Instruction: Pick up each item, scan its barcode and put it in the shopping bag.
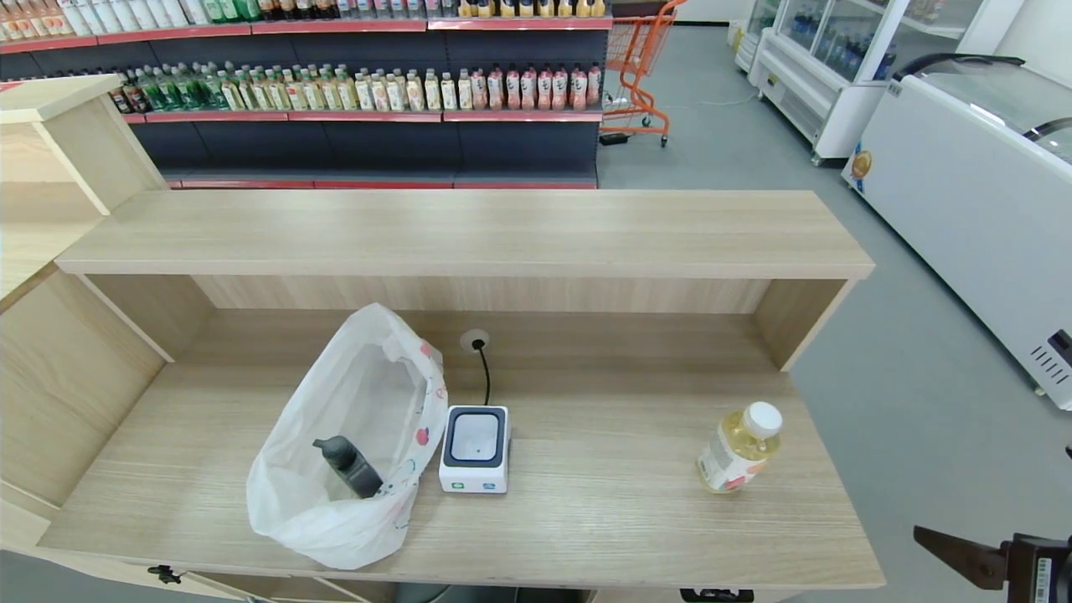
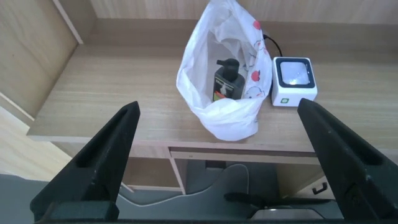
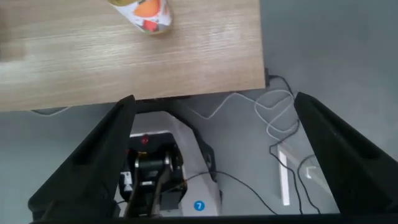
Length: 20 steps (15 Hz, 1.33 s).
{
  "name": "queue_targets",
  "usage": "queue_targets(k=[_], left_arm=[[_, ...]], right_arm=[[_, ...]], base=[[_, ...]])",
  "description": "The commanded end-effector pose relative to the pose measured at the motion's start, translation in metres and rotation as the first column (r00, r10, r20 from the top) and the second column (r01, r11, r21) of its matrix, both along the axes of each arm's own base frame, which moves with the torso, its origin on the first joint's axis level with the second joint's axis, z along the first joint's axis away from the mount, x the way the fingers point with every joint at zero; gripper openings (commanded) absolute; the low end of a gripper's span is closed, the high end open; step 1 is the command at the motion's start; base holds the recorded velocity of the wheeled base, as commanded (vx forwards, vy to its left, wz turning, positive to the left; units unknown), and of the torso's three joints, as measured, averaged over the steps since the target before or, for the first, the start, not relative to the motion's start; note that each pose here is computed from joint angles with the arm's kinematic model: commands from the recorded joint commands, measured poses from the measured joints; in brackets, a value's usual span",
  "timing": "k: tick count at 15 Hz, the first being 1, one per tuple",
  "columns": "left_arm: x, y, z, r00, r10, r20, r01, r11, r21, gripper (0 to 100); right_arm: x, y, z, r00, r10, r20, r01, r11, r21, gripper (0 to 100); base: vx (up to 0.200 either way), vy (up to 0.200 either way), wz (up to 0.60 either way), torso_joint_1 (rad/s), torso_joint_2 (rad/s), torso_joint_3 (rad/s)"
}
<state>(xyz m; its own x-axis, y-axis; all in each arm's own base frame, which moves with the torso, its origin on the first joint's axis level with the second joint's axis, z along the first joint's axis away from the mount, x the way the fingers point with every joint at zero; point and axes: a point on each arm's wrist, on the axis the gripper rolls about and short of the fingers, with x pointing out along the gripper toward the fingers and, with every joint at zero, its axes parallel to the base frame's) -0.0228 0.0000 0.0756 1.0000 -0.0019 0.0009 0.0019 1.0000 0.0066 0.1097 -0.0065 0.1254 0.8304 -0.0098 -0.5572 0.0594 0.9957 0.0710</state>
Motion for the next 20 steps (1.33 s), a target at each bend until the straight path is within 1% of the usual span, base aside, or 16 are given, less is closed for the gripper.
queue_targets(k=[1, 3, 5, 7, 9, 10, 13, 15, 16, 17, 18, 20], left_arm=[[0.000, 0.000, 0.000, 1.000, 0.000, 0.001, 0.000, 1.000, 0.000, 100], [0.000, 0.000, 0.000, 1.000, 0.000, 0.001, 0.000, 1.000, 0.000, 100], [0.000, 0.000, 0.000, 1.000, 0.000, 0.001, 0.000, 1.000, 0.000, 100], [0.000, 0.000, 0.000, 1.000, 0.000, 0.001, 0.000, 1.000, 0.000, 100], [0.000, 0.000, 0.000, 1.000, 0.000, 0.001, 0.000, 1.000, 0.001, 100], [0.000, 0.000, 0.000, 1.000, 0.000, 0.001, 0.000, 1.000, 0.000, 100], [0.000, 0.000, 0.000, 1.000, 0.000, 0.001, 0.000, 1.000, 0.000, 100], [0.000, 0.000, 0.000, 1.000, 0.000, 0.001, 0.000, 1.000, 0.000, 100], [0.000, 0.000, 0.000, 1.000, 0.000, 0.001, 0.000, 1.000, 0.001, 100], [0.000, 0.000, 0.000, 1.000, 0.000, 0.001, 0.000, 1.000, 0.000, 100], [0.000, 0.000, 0.000, 1.000, 0.000, 0.001, 0.000, 1.000, 0.000, 100], [0.000, 0.000, 0.000, 1.000, 0.000, 0.001, 0.000, 1.000, 0.000, 100]], right_arm=[[0.007, -0.004, -0.007, 0.995, -0.073, -0.072, 0.070, 0.997, -0.035, 100], [0.027, -0.007, -0.003, 0.992, -0.083, -0.094, 0.080, 0.996, -0.039, 100], [0.046, -0.007, -0.008, 0.990, -0.074, -0.120, 0.071, 0.997, -0.029, 100], [0.064, -0.007, -0.022, 0.993, -0.038, -0.110, 0.037, 0.999, -0.007, 100], [0.079, -0.006, -0.037, 0.991, -0.018, -0.129, 0.018, 1.000, -0.006, 100], [0.082, -0.005, -0.041, 0.991, -0.009, -0.137, 0.009, 1.000, -0.001, 100], [0.097, 0.010, -0.054, 0.987, 0.085, -0.139, -0.084, 0.996, 0.014, 100], [0.107, 0.020, -0.059, 0.987, 0.129, -0.100, -0.129, 0.992, 0.005, 100], [0.110, 0.021, -0.061, 0.987, 0.132, -0.097, -0.132, 0.991, 0.004, 100], [0.114, 0.022, -0.064, 0.985, 0.145, -0.089, -0.147, 0.989, -0.009, 100], [0.119, 0.023, -0.070, 0.982, 0.169, -0.080, -0.173, 0.984, -0.044, 100], [0.126, 0.023, -0.075, 0.981, 0.183, -0.061, -0.187, 0.980, -0.064, 100]], base=[[0.000, 0.000, 0.00, 0.000, 0.00, 0.000], [0.000, 0.000, 0.00, 0.000, 0.00, 0.000], [0.000, 0.000, 0.00, 0.000, 0.00, 0.000], [0.000, 0.000, 0.00, 0.000, 0.00, 0.000], [0.000, 0.000, 0.00, 0.000, 0.00, 0.000], [0.000, 0.000, 0.00, 0.000, 0.00, 0.000], [0.000, 0.000, 0.00, 0.000, 0.00, 0.000], [0.000, 0.000, 0.00, 0.000, 0.00, 0.000], [0.000, 0.000, 0.00, 0.000, 0.00, 0.000], [0.000, 0.000, 0.00, 0.000, 0.00, 0.000], [0.000, 0.000, 0.00, 0.000, 0.00, 0.000], [0.000, 0.000, 0.00, 0.000, 0.00, 0.000]])
